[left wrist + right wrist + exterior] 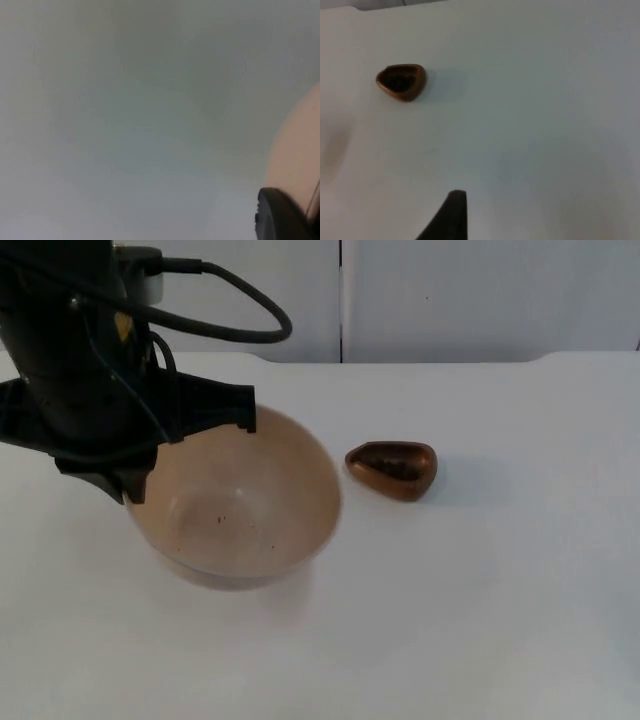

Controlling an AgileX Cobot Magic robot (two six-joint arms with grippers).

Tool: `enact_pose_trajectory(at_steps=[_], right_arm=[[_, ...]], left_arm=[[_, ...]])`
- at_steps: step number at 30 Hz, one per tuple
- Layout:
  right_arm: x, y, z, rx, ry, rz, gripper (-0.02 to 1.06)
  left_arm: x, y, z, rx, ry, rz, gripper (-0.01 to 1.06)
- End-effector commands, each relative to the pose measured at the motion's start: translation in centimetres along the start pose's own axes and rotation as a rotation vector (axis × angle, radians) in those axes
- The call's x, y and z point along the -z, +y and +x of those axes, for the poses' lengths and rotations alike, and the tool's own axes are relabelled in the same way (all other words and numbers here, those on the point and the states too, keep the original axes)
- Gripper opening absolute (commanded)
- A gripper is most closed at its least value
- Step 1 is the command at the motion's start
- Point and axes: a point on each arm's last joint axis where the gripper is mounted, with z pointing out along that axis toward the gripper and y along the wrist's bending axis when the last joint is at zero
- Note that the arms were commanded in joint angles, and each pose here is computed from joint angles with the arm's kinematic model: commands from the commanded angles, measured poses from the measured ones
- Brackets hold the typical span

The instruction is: Pick up the bowl with the left hand and pour the coffee beans from the cup into the bowl with the right hand.

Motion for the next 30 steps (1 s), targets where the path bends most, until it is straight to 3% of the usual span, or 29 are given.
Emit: enact_pose_trajectory(at_steps=[1, 15, 22, 30], right_arm=[[-1.3, 0.3, -1.3, -0.005, 0.019, -0.024, 1.05], [-8.8, 1.4, -6.7, 0.024, 0.185, -0.097, 1.05], [-13.2, 4.0, -9.8, 0.096, 0.262, -0.159, 1.05], [-17.3, 7.6, -12.3, 0.099, 0.307, -0.217, 1.05]], left_arm=[[0.1, 0.2, -0.2, 0.023, -0.014, -0.006, 0.00], [0.1, 0.1, -0.1, 0.038, -0.006, 0.000, 0.00], [0.1, 0.1, -0.1, 0.048, -0.009, 0.005, 0.00], [0.1, 0.0, 0.0, 0.058, -0.002, 0.010, 0.00]])
